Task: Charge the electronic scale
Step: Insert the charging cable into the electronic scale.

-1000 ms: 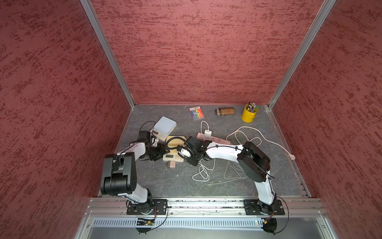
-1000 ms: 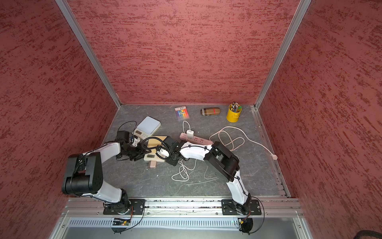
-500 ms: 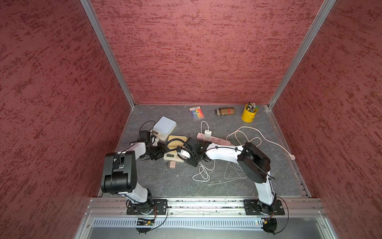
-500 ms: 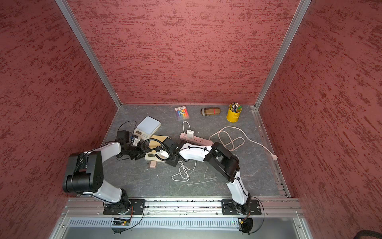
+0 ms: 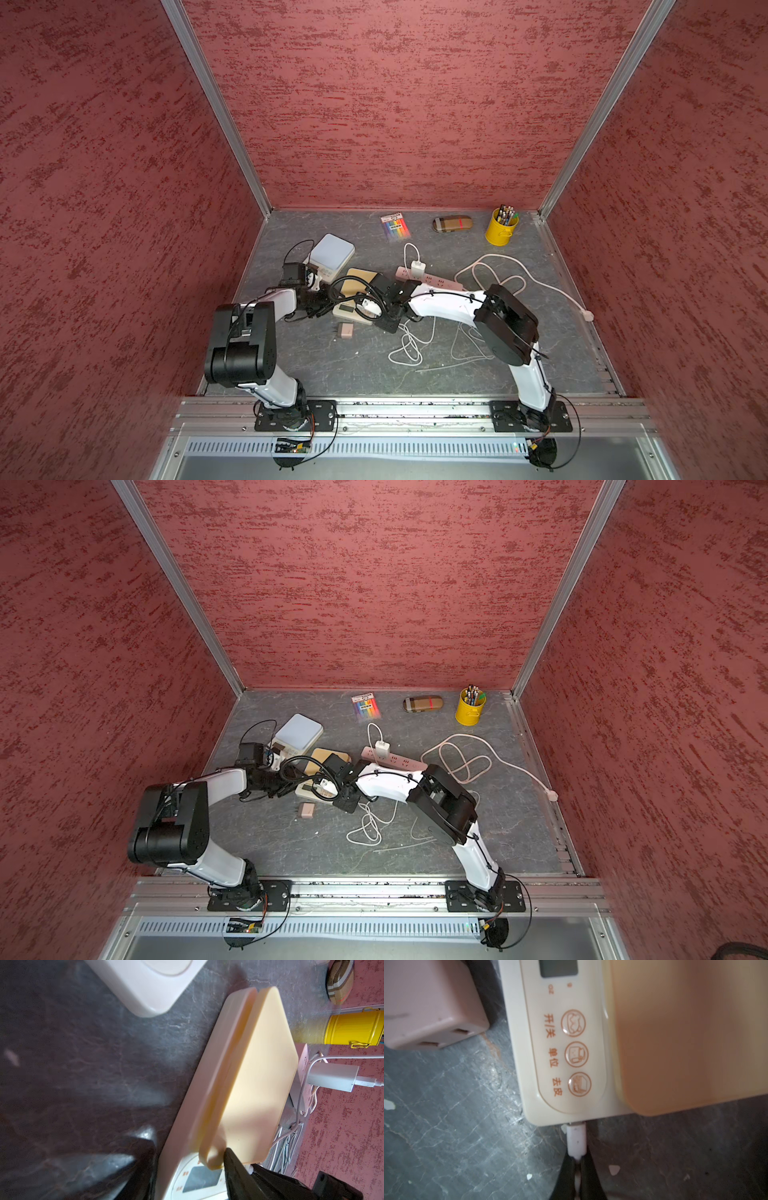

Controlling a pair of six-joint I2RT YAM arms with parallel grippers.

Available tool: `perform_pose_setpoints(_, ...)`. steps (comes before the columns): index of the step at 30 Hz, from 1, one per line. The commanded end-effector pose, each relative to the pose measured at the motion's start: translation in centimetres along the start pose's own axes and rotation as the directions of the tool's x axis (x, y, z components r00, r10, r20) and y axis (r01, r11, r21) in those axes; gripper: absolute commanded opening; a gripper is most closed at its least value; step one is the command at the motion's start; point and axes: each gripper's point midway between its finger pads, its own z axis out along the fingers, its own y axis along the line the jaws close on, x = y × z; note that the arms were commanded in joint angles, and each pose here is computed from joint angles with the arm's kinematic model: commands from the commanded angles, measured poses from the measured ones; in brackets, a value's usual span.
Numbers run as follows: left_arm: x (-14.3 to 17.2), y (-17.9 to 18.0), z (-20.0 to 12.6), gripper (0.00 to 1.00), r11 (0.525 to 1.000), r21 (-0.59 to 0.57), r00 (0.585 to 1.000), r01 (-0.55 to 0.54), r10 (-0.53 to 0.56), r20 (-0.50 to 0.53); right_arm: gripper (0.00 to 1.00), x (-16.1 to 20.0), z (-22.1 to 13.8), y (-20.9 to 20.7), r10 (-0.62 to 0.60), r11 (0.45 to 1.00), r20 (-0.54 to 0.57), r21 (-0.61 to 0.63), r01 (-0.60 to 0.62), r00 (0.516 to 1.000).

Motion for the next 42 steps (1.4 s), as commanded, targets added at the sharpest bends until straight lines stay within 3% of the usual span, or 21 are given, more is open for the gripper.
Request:
perform_pose_setpoints(1, 7.5, 0.3, 1.9, 0.51, 0.993, 0.008, 0.963, 0.120, -0.114, -0.245, 0.00, -7.8, -1.4, -0.1, 0.007, 1.000, 0.271, 0.017, -0.012, 0.963)
perform_pose_setpoints(8, 8.6, 0.2, 2.2, 0.49, 0.992, 0.012, 0.958, 0.125, -0.118, -0.260, 0.00, -9.4, -2.0, 0.1, 0.005, 1.000, 0.316, -0.005, -0.004, 0.949)
perform_pose_setpoints(23, 11.3, -0.3, 3.3, 0.47, 0.990, 0.006, 0.949, 0.139, -0.132, -0.286, 0.00, -12.1, -1.1, -0.6, 0.031, 0.999, 0.269, -0.049, -0.018, 0.963)
perform_pose_setpoints(32, 10.8, -0.5, 3.5, 0.47, 0.991, 0.014, 0.955, 0.136, -0.127, -0.269, 0.00, -14.2, -2.2, -1.7, 0.036, 0.999, 0.305, -0.029, -0.029, 0.952)
perform_pose_setpoints(42, 6.0, 0.9, 0.1, 0.50, 0.991, -0.017, 0.984, 0.131, -0.132, -0.115, 0.24, -10.0, -1.9, -1.9, 0.059, 0.998, 0.288, 0.000, -0.061, 0.956)
